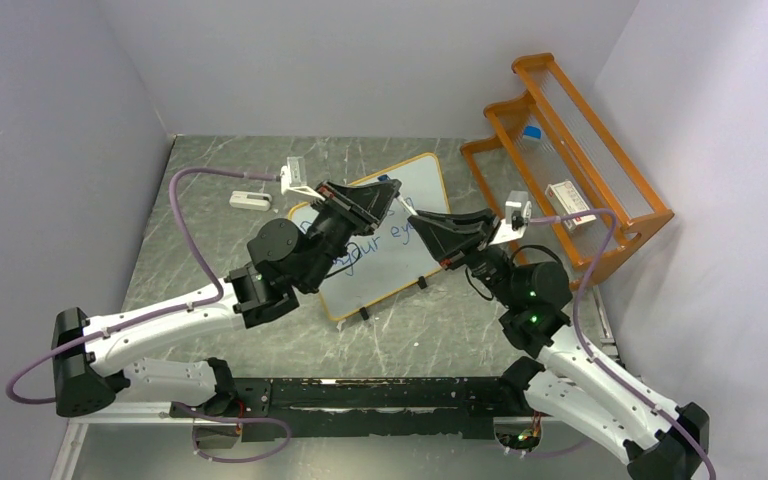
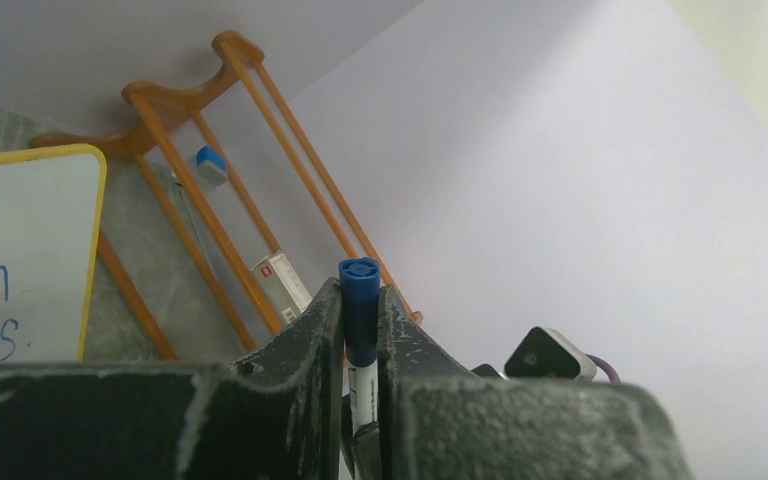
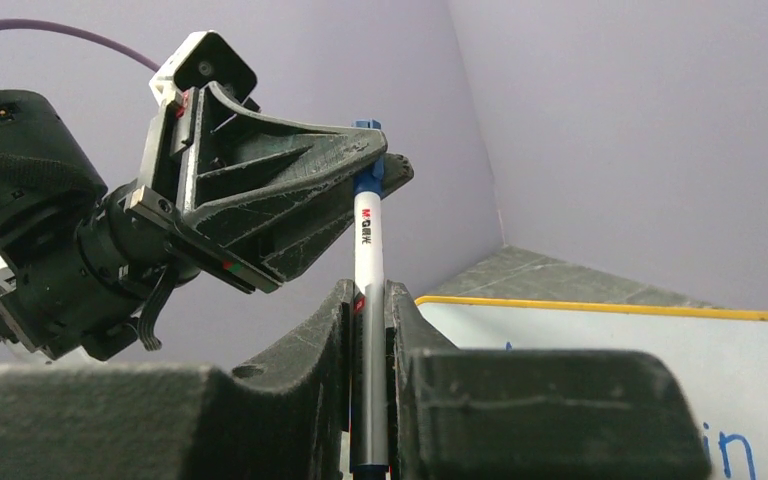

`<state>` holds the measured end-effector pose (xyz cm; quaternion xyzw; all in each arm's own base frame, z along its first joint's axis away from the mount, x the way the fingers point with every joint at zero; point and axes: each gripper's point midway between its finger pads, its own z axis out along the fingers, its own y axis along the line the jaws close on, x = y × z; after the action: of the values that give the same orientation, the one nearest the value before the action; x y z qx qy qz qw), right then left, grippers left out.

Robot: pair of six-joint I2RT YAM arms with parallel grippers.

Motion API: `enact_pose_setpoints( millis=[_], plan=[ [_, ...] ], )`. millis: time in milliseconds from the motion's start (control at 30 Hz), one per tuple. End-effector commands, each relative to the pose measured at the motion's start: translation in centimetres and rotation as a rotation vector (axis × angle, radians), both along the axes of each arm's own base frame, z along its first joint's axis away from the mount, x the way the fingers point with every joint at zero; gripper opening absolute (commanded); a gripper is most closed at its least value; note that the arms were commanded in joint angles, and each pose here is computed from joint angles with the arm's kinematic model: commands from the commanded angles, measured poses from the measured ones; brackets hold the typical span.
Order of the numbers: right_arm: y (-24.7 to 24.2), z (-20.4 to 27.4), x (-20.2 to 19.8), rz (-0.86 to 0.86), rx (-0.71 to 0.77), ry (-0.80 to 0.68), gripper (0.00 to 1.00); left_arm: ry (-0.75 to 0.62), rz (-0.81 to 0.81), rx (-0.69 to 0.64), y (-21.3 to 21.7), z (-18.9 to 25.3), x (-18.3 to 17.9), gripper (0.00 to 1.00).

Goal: Write a sentence on the whiteboard
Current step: Adjust the pen cap from the whiteboard marker.

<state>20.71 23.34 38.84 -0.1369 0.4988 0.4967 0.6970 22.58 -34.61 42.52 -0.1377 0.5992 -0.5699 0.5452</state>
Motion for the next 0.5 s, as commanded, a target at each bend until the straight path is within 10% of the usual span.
enact_pose_setpoints(
  millis=[0,300,467],
  plan=[
    [-1.2,2.9,1.6,-0.108,0.024,-0.033,0.00,0.003,-0.349,0.232,-6.0,-7.3,-7.4,0.05],
    [-2.0,-0.4,2.2,-0.151,-0.004,0.087,0.00,0.035,-0.182,0.327,-2.8,-7.6,-5.1,0.07],
    [-3.5,-3.1,2.3,-0.225,-0.085,0.142,0.00,0.025,-0.042,0.395,1.2,-6.2,-2.3,0.39]
  ],
)
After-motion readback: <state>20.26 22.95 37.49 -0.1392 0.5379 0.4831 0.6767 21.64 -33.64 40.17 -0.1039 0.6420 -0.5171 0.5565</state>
